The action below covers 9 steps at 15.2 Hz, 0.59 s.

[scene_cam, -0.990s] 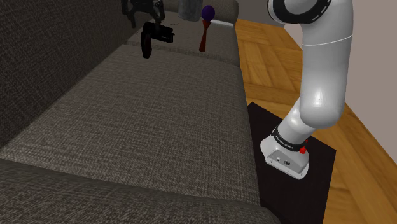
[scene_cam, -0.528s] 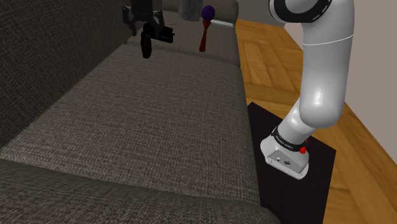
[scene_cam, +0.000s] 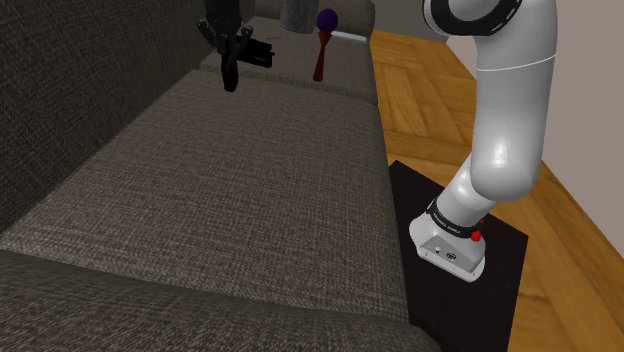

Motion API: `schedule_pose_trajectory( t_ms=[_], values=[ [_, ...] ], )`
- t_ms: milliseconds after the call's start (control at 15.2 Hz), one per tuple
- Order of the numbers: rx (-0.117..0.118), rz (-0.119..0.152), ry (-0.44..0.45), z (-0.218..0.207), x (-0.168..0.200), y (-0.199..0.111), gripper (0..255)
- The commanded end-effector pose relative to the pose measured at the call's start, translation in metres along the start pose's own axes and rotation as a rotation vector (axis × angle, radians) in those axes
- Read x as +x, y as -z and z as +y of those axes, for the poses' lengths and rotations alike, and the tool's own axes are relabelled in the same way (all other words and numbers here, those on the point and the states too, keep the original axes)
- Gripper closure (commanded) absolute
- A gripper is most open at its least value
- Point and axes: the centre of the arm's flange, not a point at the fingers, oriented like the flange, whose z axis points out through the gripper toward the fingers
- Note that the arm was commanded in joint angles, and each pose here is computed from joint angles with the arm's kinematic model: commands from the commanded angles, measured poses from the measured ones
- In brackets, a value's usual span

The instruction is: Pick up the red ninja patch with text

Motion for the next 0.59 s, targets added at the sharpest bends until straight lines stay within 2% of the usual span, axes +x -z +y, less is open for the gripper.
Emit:
schedule_pose_trajectory(
  t_ms=[0,528],
  values=[
    [0.000,0.000,0.000,0.000,0.000,0.000,255],
    [0.000,0.000,0.000,0.002,0.002,0.037,255]
  ],
)
